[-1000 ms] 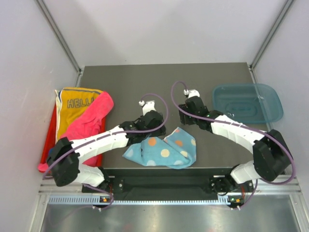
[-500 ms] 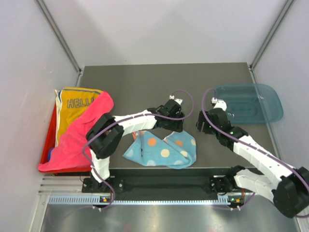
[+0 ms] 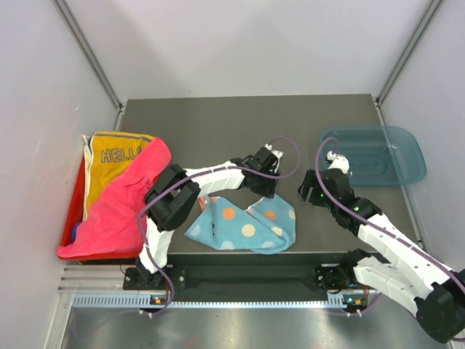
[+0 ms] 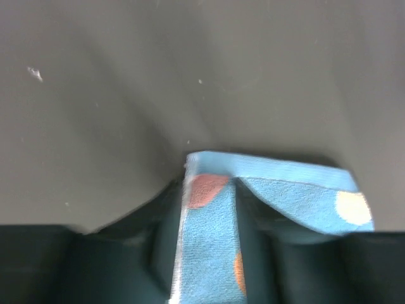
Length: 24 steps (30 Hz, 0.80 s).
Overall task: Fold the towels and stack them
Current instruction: Flatten out the crumpled towel
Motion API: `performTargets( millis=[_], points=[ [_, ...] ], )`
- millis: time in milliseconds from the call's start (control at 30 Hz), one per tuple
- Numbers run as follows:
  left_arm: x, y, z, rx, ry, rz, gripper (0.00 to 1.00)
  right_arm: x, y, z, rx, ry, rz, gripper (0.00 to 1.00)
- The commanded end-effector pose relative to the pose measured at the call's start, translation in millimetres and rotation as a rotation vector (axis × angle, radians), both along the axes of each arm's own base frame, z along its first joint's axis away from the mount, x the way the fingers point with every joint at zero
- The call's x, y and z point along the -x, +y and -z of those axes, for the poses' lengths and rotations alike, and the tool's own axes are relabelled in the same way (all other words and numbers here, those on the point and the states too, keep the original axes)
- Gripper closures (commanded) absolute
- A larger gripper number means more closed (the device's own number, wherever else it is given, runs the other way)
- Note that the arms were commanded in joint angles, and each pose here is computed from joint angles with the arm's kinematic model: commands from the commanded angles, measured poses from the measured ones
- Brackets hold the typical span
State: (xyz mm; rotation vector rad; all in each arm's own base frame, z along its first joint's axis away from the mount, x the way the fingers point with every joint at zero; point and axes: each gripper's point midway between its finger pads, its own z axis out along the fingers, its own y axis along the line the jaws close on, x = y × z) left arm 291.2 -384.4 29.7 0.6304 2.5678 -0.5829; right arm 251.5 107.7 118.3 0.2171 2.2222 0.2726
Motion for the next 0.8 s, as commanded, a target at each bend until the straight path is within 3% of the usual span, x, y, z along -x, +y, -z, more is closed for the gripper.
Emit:
performTargets(
  millis=[0, 67, 133, 200, 367, 533, 767],
  points=[
    [6.0, 5.8, 19.7, -0.048, 0.046, 0.023, 0.62, -2.7, -4.8, -5.7, -0.011, -0.026, 0.030, 0.25],
    [7.4, 7.1, 19.4, -0.048, 0.049, 0.020, 0.73, -2.8, -5.2, -6.1, -0.007, -0.027, 0.030, 0.25],
    [7.4, 9.0, 17.3, -0.048, 0.042, 0.014, 0.91, -4.3, -5.3, -7.8, -0.005, -0.031, 0.030, 0.25],
    [2.9, 11.4, 13.6, -0.056, 0.022, -0.002, 1.00, -5.0, -4.8, -8.9, -0.003, -0.032, 0.027, 0.25],
    [-31.7, 27.7, -17.3, -0.071, -0.093, -0.137, 1.00, -10.1, -2.6, -13.8, 0.006, -0.036, 0.018, 0.25],
    [-90.8, 67.8, -64.3, -0.031, -0.195, -0.351, 1.00, -20.2, 2.3, -24.3, 0.017, -0.049, 0.005, 0.24],
    [-133.4, 93.0, -113.3, -0.002, -0.260, -0.391, 1.00, -44.3, 23.0, -32.1, 0.014, -0.037, -0.045, 0.22]
  ],
)
